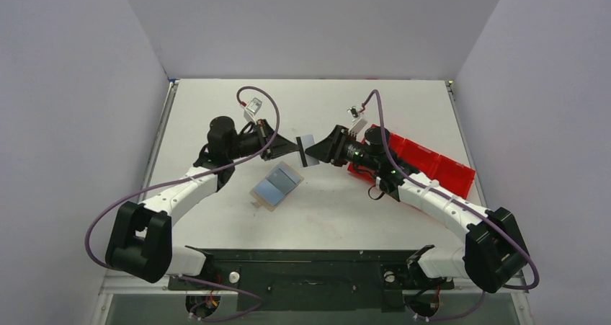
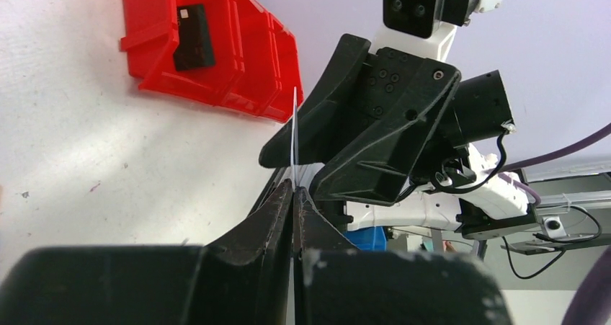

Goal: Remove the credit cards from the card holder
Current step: Place the credit card in the storage box.

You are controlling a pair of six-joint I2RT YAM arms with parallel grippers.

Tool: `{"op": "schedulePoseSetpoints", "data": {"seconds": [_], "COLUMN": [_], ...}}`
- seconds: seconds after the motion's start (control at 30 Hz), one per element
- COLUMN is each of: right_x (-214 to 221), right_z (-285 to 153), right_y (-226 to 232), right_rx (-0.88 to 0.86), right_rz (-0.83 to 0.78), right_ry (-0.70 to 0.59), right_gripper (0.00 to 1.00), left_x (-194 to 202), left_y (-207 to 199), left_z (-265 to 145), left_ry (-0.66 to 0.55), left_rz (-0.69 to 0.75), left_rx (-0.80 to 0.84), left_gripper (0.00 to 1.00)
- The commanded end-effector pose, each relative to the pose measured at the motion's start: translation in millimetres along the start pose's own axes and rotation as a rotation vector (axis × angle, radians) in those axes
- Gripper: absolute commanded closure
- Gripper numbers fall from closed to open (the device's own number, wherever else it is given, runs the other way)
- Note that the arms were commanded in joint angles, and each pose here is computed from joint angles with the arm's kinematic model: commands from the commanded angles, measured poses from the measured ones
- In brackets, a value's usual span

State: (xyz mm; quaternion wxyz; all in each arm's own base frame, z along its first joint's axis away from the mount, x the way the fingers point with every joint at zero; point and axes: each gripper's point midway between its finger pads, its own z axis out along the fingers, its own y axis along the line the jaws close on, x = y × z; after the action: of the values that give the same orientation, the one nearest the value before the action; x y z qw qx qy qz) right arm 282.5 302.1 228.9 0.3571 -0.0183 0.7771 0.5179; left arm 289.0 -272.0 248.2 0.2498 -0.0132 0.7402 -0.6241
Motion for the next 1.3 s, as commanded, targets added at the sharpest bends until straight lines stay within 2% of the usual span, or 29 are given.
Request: {"op": "schedulePoseSetpoints", "data": {"seconds": [0.0, 0.13, 0.17, 0.23, 0.3, 0.43, 0.57, 0.93, 1.27], "right_x": [-8, -5, -5, -3, -3, -2, -5, -3, -24], "right_z": [0, 0, 0, 0, 0, -3, -10, -32, -99], "right_y": [15, 11, 9, 5, 2, -7, -19, -55, -119], "right_rx": [-0.073, -0.067, -0.061, -0.049, -0.034, 0.022, 0.101, 0.286, 0.594], "right_rz": [-0.015, -0.008, -0.007, -0.006, -0.006, -0.017, -0.038, -0.018, 0.049], "right_ry": [-0.027, -0.022, -0.022, -0.022, -0.027, -0.030, -0.045, -0.073, -0.204], "right_gripper": [0.65, 0.86, 0.94, 1.00, 1.00, 1.00, 1.00, 1.00, 1.00], "left_x": [-8, -6, -6, -5, -6, -10, -8, -19, -18], "left_y": [-26, -24, -23, -20, -18, 2, 19, 50, 55], "left_z": [6, 10, 11, 12, 12, 12, 7, -18, -31], "left_ry": [-0.003, 0.020, 0.023, 0.028, 0.026, 0.010, 0.009, -0.062, -0.061], "left_rz": [0.067, 0.065, 0.067, 0.064, 0.073, 0.098, 0.089, 0.111, 0.121], "left_rx": [0.090, 0.076, 0.073, 0.063, 0.046, -0.093, -0.211, -0.483, -0.567], "left_gripper": [1.00, 1.00, 1.00, 1.00, 0.97, 0.73, 0.63, 0.59, 0.58]}}
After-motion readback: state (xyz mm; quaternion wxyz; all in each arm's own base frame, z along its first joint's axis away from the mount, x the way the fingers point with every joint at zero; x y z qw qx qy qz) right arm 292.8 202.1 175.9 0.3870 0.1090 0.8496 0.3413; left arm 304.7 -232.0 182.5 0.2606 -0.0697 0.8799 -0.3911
